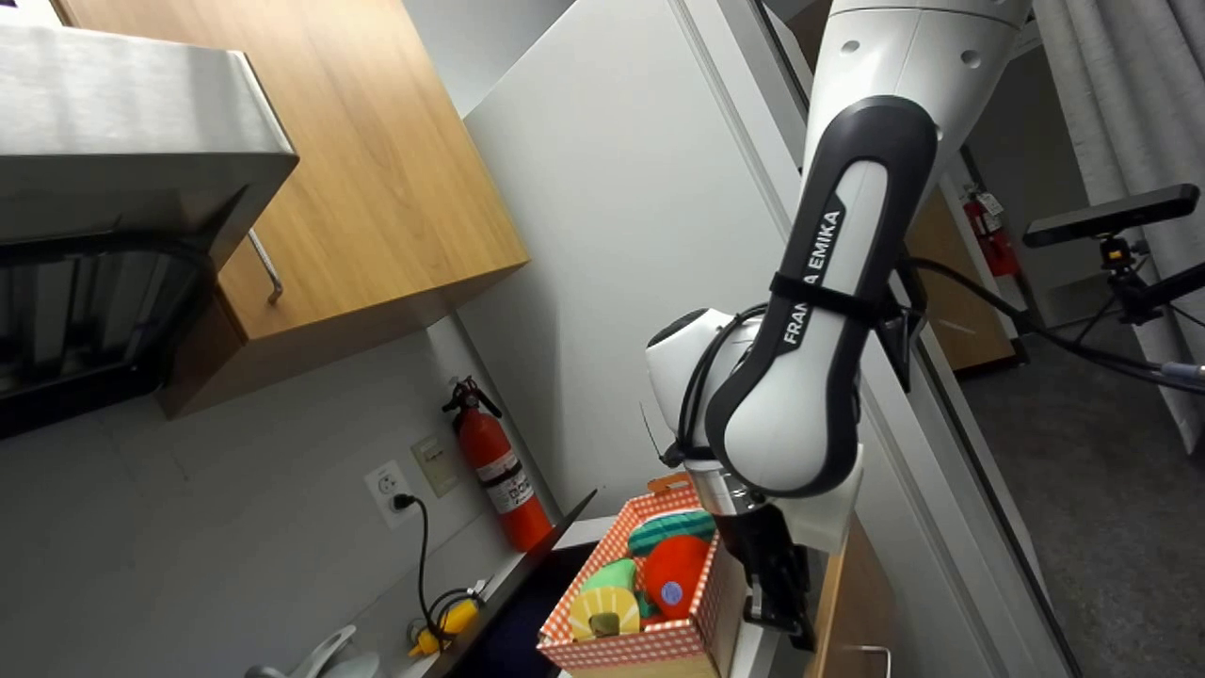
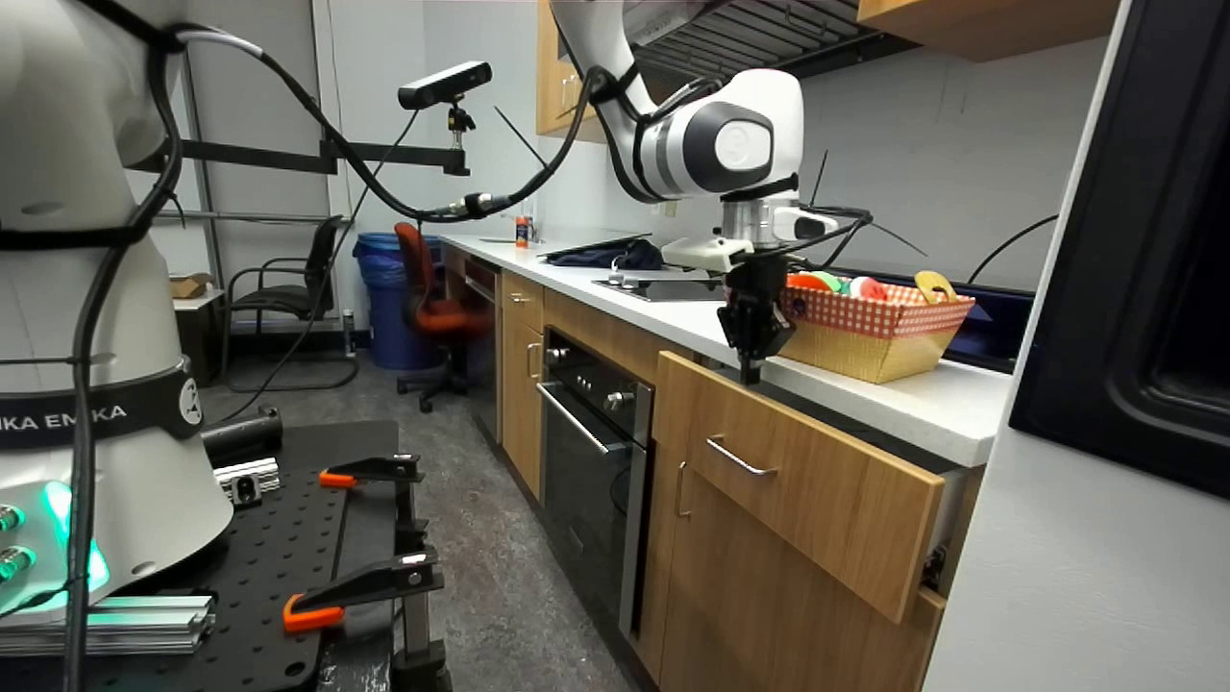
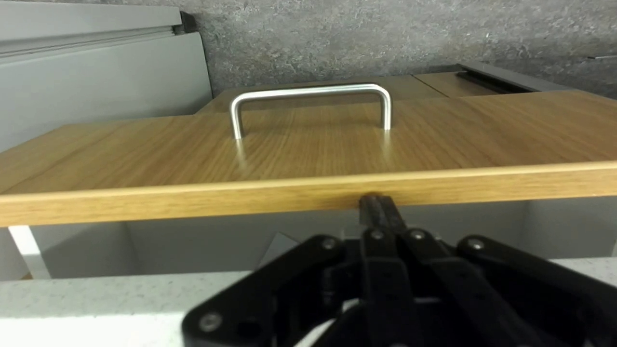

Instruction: Open the drawer fully, pick up the carton box and put it in the drawer and close the drawer

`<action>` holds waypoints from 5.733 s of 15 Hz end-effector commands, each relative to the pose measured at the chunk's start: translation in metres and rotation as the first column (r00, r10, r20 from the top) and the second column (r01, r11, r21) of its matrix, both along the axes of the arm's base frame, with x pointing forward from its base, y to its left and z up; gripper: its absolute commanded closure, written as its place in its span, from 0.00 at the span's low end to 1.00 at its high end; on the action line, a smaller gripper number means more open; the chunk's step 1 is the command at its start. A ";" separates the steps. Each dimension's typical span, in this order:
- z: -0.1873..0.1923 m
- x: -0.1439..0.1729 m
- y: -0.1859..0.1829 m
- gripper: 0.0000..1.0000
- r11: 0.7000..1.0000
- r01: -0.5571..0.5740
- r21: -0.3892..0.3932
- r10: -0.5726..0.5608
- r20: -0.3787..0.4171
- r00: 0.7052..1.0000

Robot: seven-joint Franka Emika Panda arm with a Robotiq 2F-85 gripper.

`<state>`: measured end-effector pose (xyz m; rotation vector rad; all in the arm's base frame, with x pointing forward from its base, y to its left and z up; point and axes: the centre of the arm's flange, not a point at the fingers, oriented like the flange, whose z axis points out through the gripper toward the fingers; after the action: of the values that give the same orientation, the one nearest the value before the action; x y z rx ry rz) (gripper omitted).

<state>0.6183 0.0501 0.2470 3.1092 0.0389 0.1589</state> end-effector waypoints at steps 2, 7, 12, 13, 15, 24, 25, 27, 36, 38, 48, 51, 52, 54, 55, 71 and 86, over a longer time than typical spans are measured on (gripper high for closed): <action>-0.007 0.020 -0.001 1.00 1.000 0.020 -0.009 -0.020 0.027 0.999; -0.013 0.027 -0.002 1.00 1.000 0.020 -0.007 -0.020 0.022 1.000; -0.024 0.025 -0.001 1.00 1.000 0.009 -0.010 -0.009 -0.009 1.000; -0.026 0.023 0.000 1.00 1.000 0.007 -0.010 -0.007 -0.018 1.000; -0.026 0.019 0.001 1.00 1.000 0.003 -0.009 -0.003 -0.032 0.999; -0.023 -0.008 0.000 1.00 1.000 0.004 -0.018 -0.006 -0.101 0.995; -0.024 -0.012 -0.001 1.00 1.000 0.006 -0.017 -0.008 -0.110 0.994; -0.026 -0.020 -0.002 1.00 1.000 0.011 -0.018 -0.013 -0.128 0.992; -0.028 -0.059 -0.011 1.00 0.998 0.057 -0.008 -0.057 -0.169 0.984; -0.027 -0.071 -0.014 1.00 0.997 0.071 -0.008 -0.072 -0.182 0.981; -0.028 -0.119 -0.025 1.00 0.991 0.130 -0.004 -0.128 -0.231 0.965; -0.028 -0.129 -0.024 1.00 0.990 0.140 0.003 -0.135 -0.247 0.959; -0.028 -0.132 -0.024 1.00 0.990 0.142 0.003 -0.137 -0.251 0.958; -0.028 -0.137 -0.024 1.00 0.990 0.141 0.001 -0.136 -0.257 0.957; -0.028 -0.140 -0.023 1.00 0.990 0.140 0.001 -0.135 -0.261 0.956; -0.027 -0.177 -0.029 1.00 0.980 0.199 -0.016 -0.193 -0.323 0.927; 0.039 -0.141 -0.018 0.59 0.988 0.149 -0.038 -0.154 -0.190 0.970</action>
<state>0.4668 0.0252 0.2552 3.0992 -0.2090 -0.2135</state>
